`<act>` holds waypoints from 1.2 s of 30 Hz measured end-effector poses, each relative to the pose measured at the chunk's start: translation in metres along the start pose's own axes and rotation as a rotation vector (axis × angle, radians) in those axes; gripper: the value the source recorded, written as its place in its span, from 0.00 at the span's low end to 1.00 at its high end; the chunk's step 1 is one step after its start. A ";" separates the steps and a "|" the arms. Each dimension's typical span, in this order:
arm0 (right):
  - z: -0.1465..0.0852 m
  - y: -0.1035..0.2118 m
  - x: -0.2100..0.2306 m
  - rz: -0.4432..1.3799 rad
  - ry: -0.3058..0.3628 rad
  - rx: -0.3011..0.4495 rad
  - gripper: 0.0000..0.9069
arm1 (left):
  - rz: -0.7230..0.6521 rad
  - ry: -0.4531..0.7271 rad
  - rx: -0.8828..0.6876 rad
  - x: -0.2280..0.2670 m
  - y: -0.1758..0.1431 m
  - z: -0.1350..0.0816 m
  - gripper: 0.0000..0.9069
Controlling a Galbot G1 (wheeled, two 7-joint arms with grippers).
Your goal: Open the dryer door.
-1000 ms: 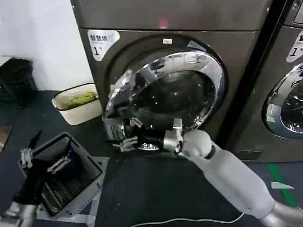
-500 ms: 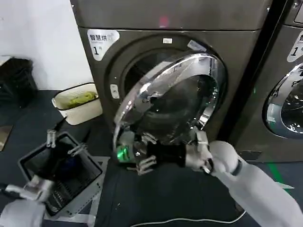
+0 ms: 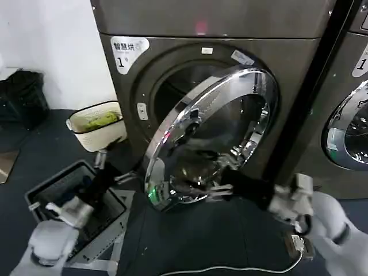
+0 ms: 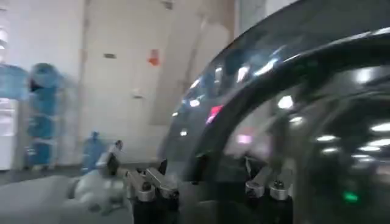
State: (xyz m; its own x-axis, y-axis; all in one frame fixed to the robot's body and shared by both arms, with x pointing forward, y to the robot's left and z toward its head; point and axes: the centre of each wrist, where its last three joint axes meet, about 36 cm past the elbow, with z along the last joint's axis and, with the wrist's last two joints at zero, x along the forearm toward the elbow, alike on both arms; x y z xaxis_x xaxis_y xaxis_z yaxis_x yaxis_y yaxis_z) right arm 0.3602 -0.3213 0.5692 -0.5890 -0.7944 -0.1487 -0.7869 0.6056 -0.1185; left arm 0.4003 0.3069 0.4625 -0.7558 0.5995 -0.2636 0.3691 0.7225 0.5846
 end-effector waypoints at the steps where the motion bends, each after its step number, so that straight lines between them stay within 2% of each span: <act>1: -0.002 0.004 0.011 0.040 0.000 0.005 1.00 | 0.014 -0.010 0.004 -0.005 -0.004 0.001 1.00; 3: -0.006 0.012 0.033 0.127 0.004 0.020 1.00 | 0.039 -0.030 0.023 -0.015 -0.012 0.004 1.00; 10: -0.021 0.057 0.107 0.578 0.056 0.161 1.00 | 0.131 -0.102 0.071 -0.044 -0.034 0.009 1.00; 22: -0.042 0.108 0.222 1.485 0.260 0.396 1.00 | 0.285 -0.230 0.155 -0.110 -0.084 0.013 1.00; 25: -0.046 0.117 0.253 1.649 0.330 0.502 1.00 | 0.314 -0.256 0.163 -0.130 -0.094 0.010 1.00; 28: -0.051 0.131 0.287 1.802 0.394 0.569 1.00 | 0.338 -0.279 0.168 -0.148 -0.105 0.007 1.00; 36: -0.061 0.164 0.352 2.080 0.485 0.633 1.00 | 0.433 -0.333 0.212 -0.199 -0.155 -0.005 1.00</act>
State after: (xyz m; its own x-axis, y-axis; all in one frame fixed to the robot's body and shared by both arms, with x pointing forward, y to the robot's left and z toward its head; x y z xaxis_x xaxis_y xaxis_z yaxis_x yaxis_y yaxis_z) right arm 0.0124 -0.5048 0.5576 -0.3306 0.9017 -0.2787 0.8990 0.2110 -0.3838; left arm 0.4913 0.0739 0.4283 -0.3141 0.9066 -0.2818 0.7326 0.4202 0.5355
